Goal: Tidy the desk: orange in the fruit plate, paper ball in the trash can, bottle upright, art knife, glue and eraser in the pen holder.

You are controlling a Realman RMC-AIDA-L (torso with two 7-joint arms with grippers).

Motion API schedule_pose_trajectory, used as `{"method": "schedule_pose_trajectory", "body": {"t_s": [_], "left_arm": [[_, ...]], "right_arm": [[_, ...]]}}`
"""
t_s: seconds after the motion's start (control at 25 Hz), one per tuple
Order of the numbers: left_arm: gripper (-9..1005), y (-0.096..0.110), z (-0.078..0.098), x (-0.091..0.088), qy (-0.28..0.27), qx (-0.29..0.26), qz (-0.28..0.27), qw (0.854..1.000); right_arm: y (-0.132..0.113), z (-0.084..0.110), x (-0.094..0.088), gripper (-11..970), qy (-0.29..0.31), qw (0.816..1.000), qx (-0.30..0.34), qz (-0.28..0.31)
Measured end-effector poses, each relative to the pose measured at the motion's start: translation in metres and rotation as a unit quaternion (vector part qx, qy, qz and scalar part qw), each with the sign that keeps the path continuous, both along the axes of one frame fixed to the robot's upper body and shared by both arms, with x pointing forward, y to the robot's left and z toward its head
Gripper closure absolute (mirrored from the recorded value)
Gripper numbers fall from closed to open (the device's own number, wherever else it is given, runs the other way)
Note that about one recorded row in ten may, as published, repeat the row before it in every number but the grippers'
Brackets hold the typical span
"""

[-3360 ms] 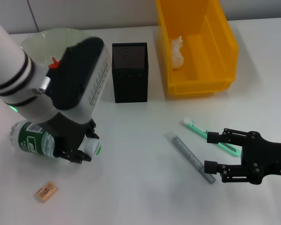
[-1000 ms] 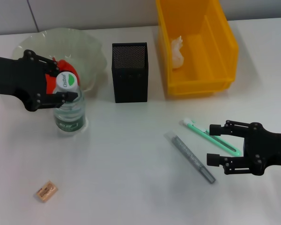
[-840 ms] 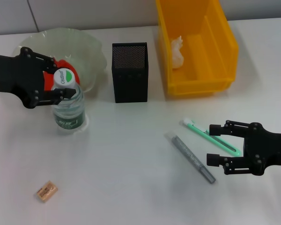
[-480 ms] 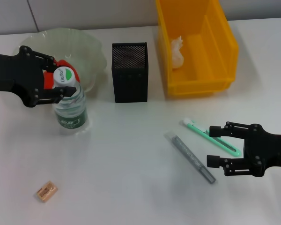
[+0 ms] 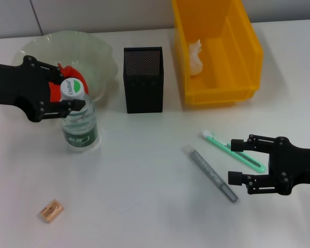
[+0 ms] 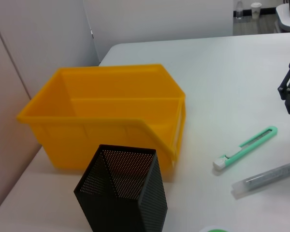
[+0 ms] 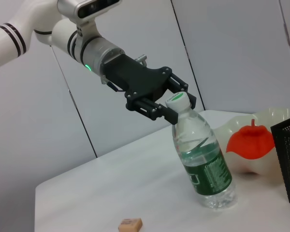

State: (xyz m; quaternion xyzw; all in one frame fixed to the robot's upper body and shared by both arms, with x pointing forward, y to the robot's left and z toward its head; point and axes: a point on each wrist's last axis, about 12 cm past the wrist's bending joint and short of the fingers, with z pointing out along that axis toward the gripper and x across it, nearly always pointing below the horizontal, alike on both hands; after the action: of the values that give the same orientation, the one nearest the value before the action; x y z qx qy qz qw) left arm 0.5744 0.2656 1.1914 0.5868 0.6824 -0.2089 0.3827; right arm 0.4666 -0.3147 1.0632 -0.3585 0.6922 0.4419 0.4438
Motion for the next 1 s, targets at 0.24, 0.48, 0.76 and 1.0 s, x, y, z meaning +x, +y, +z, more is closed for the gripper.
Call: {"method": "schedule_pose_trajectory", "body": {"t_s": [0.24, 0.48, 0.76, 1.0], "left_arm": [[476, 0.0, 0.0, 0.001, 0.003, -0.006, 0.009, 1.0], [471, -0.001, -0.001, 0.002, 0.002, -0.008, 0.011, 1.0], [325, -0.002, 0.003, 0.004, -0.004, -0.011, 0.011, 1.0], [216, 0.005, 0.022, 0.004, -0.047, -0.031, 0.033, 0.998]], "right_arm": [[0.0, 0.0, 0.0, 117, 0.001, 1.0, -0.001, 0.001], [0.0, 0.0, 0.0, 117, 0.001, 1.0, -0.002, 0.001], [0.0, 0.0, 0.0, 117, 0.001, 1.0, -0.002, 0.001], [0.0, -0.001, 0.0, 117, 0.001, 1.0, -0.002, 0.001]]}}
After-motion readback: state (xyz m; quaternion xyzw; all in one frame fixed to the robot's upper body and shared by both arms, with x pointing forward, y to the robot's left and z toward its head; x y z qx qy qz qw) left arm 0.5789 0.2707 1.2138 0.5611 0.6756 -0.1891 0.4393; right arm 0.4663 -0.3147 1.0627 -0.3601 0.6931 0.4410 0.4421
